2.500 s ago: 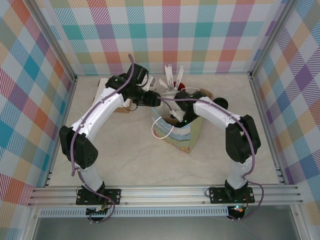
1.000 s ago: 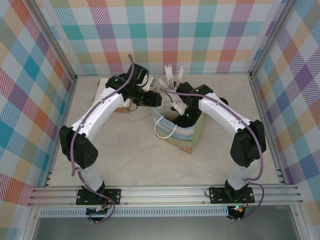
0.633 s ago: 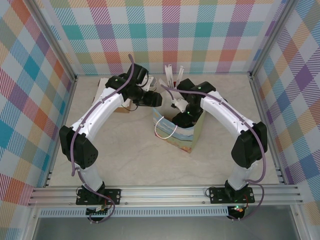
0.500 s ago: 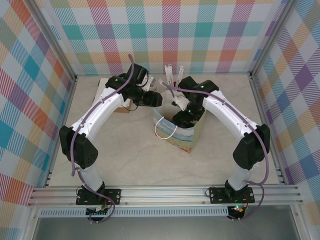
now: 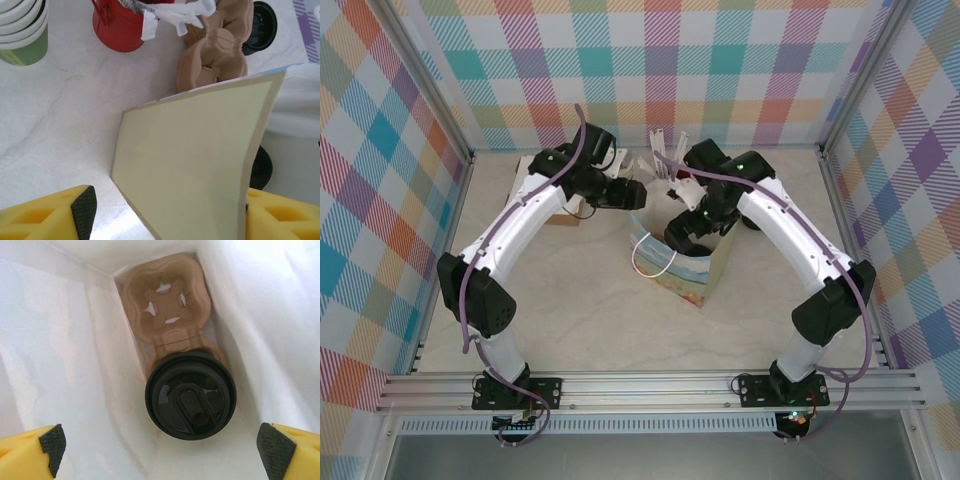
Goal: Pack the takeout coffee
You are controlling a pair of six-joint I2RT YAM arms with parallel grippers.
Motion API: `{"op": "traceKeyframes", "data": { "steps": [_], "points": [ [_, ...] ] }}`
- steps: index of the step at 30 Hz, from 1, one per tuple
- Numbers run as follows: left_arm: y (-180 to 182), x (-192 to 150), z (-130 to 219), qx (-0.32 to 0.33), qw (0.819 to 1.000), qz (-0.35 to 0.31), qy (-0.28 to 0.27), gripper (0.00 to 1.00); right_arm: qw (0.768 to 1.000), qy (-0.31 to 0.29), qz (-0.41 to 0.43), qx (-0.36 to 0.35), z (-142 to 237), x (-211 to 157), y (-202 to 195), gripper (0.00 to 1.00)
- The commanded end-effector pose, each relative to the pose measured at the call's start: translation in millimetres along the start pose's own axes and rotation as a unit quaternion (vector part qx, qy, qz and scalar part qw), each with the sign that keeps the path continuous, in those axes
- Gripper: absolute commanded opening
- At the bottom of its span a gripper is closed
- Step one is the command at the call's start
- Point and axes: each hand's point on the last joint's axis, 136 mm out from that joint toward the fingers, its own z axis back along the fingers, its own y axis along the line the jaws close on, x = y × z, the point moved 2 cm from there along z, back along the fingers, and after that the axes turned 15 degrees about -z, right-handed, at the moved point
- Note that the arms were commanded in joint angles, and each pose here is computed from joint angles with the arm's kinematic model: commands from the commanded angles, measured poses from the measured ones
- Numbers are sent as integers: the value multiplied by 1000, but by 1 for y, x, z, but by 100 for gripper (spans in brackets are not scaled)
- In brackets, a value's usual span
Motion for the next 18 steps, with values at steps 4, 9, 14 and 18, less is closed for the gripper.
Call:
{"op": "traceKeyframes", "data": {
  "steps": [4, 9, 14, 18],
  "points": [
    [-2, 9, 11, -7, 1000, 4, -10, 71, 999, -42, -10, -1, 40, -1, 1, 100],
    [-2, 14, 21, 1, 1000, 1, -21, 73, 997, -66, -29, -5, 57, 2, 1, 100],
    [-3, 20, 45, 17, 999, 0, -50, 78, 994, -100, -34, 1, 82, 4, 4, 100],
    [-3, 19, 64, 32, 997, 4, -69, 81, 990, -132, -48, -8, 98, 6, 0, 100]
  ]
}}
